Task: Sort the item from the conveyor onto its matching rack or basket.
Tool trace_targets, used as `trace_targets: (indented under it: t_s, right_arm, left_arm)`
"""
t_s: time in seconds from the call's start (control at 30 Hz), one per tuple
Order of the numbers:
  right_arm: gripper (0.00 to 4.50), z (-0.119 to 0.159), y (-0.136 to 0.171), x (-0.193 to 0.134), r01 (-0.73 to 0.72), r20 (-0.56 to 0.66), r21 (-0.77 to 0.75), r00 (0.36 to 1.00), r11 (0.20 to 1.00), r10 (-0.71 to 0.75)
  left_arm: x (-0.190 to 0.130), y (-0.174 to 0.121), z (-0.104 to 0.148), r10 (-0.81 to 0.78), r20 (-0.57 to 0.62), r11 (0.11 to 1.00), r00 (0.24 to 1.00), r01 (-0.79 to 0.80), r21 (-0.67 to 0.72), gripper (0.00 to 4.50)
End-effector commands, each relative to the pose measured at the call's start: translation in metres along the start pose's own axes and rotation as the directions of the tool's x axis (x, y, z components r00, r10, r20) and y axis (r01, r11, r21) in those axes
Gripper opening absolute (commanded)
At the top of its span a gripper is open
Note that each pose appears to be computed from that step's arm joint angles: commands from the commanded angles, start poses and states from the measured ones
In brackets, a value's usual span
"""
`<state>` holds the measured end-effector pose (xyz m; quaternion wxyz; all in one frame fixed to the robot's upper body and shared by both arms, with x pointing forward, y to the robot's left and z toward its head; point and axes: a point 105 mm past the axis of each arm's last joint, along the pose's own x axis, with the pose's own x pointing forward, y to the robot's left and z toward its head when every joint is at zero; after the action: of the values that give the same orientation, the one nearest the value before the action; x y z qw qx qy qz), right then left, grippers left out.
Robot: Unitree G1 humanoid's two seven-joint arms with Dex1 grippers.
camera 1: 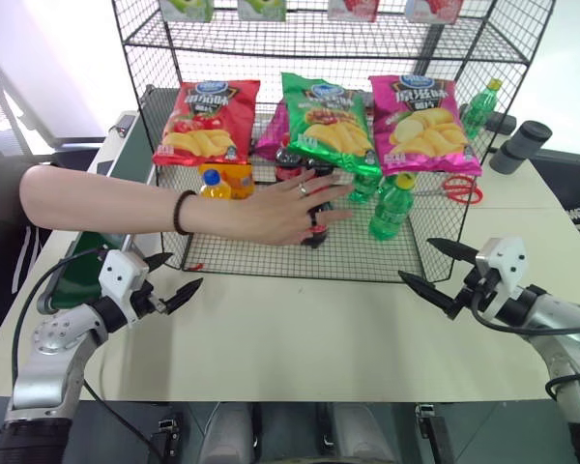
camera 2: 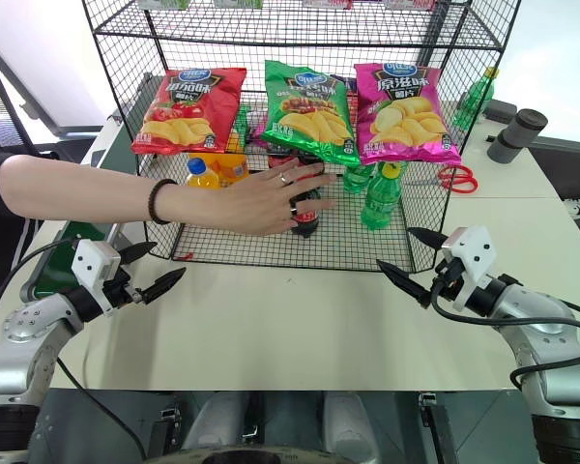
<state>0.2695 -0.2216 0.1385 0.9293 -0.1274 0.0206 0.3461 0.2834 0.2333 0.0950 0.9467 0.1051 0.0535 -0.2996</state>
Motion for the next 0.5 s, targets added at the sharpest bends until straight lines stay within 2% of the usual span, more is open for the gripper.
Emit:
trace_targets:
  t_s: [0.03, 0.5]
  right_arm:
    - [4.46, 0.013, 0.001, 0.001, -0.004, 0.044, -0.029, 0.999, 1.000, 0.005]
    - [4.46, 0.002, 0.001, -0.002, -0.004, 0.040, -0.024, 0.999, 1.000, 0.005]
  left_arm:
    - [-0.001, 0.002, 0.012, 0.014, 0.039, 0.999, 0.999, -0.015, 0.040, 4.50]
    - [0.000, 0.003, 0.014, 0.011, 0.042, 0.999, 0.999, -0.012, 0.040, 4.50]
